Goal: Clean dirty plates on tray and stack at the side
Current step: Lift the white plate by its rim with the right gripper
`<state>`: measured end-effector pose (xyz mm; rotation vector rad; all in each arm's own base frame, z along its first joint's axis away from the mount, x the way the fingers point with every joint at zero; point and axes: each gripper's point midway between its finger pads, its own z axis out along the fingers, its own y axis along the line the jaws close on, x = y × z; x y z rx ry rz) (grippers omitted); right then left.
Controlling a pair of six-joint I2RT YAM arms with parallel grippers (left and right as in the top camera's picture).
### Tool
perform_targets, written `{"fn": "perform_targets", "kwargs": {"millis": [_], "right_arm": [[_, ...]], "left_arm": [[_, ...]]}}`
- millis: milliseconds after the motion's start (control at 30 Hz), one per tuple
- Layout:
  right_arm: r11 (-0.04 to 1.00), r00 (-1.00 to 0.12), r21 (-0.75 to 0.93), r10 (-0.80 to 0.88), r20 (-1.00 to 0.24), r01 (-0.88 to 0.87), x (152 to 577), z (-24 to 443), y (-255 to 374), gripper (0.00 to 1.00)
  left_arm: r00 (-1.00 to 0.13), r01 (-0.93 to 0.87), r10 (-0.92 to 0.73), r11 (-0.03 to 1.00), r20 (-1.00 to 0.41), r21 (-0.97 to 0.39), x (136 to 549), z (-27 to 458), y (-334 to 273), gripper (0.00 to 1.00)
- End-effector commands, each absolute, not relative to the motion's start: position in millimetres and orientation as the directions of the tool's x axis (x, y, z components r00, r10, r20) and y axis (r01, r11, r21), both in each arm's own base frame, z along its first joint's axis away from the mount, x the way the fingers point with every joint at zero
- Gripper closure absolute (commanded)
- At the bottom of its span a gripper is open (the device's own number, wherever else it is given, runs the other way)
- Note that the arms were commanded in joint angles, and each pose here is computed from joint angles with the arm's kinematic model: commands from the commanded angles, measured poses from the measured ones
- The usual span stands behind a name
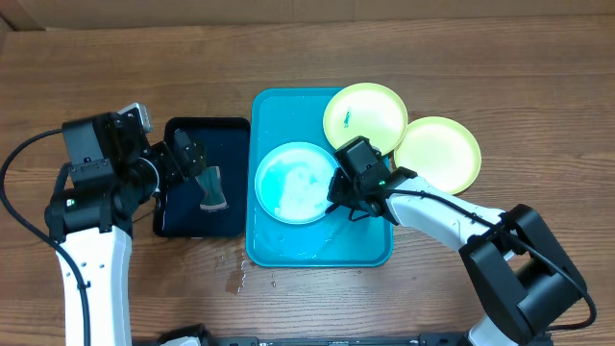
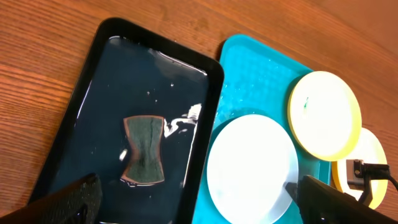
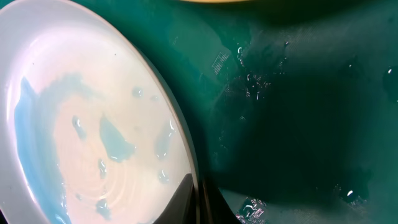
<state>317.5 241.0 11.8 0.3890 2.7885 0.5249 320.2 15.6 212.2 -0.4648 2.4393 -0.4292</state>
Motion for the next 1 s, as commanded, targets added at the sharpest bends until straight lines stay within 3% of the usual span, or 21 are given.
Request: {"fn": "perform_targets", "kwargs": {"millis": [0, 267, 733, 967], "right_arm": [[0.896, -0.923, 0.386, 0.320, -0.215, 0.221, 316, 9, 241, 0.96], [0.891, -0.922, 0.398, 0.322, -0.218, 0.217, 319, 18, 242, 0.96], [0.913, -0.937, 0.378, 0.255, -0.239, 0.152, 340, 132, 243, 0.96], [0.888, -0.916, 0.450, 0.254, -0.311, 0.093, 356, 149, 267, 0.96]], "left_arm": [[-0.742, -0.221, -0.424, 0.886, -0.519, -0.408, 321, 218, 16, 0.00], [-0.753, -0.230, -0.427, 0.884, -0.501, -0.407, 323, 212, 17, 0.00], [-0.753, -0.230, -0.427, 0.884, -0.501, -0.407, 323, 212, 16, 0.00], [-0.753, -0.230, -0.427, 0.884, -0.501, -0.407, 323, 212, 17, 0.00]]}}
